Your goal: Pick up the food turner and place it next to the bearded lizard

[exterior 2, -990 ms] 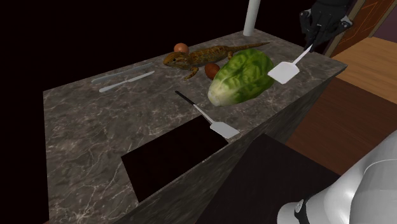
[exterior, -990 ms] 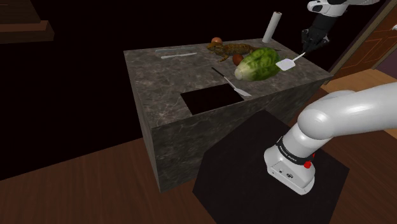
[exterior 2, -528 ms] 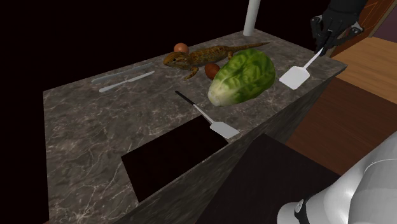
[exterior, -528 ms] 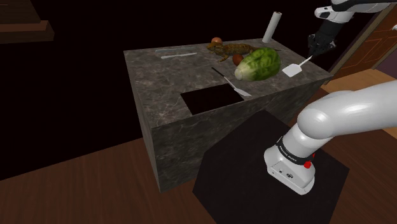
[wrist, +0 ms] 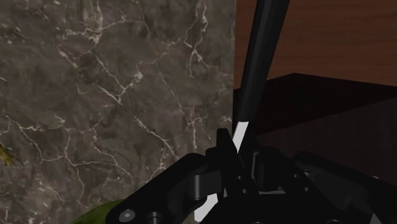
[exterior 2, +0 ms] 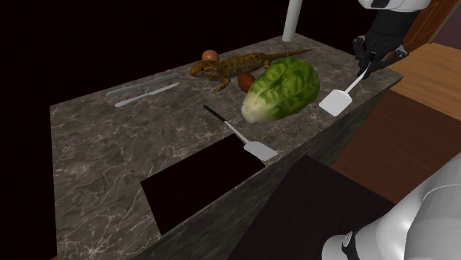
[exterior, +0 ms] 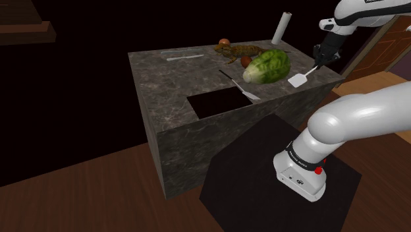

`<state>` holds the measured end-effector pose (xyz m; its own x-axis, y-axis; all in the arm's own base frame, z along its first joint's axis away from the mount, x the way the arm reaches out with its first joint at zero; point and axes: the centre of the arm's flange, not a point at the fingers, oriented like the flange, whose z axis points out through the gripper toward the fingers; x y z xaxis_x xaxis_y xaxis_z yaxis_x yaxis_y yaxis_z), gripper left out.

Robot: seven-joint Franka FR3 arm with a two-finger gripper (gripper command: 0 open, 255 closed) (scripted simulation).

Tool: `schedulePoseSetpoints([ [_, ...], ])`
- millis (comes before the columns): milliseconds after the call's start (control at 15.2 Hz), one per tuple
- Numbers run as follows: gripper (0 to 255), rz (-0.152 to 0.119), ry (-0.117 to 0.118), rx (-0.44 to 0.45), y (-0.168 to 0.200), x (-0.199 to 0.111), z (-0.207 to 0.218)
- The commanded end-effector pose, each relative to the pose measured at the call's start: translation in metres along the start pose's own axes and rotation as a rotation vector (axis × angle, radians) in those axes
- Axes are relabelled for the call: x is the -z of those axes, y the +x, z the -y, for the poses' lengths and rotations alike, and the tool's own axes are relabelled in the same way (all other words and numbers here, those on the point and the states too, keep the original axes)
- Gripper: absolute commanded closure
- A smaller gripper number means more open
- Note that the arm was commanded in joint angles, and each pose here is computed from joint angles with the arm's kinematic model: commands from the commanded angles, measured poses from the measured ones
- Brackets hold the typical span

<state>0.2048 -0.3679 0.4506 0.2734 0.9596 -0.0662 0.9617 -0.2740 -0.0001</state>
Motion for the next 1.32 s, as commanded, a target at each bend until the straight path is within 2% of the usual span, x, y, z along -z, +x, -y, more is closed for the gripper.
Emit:
schedulePoseSetpoints([
  [0, 255, 0.000, -0.001, 0.000, 0.001, -0.010, 0.001],
  [1122, 255, 0.000, -0.001, 0.000, 0.006, -0.100, 0.001],
  [1254, 255, 0.000, -0.001, 0.000, 0.007, -0.100, 0.001],
])
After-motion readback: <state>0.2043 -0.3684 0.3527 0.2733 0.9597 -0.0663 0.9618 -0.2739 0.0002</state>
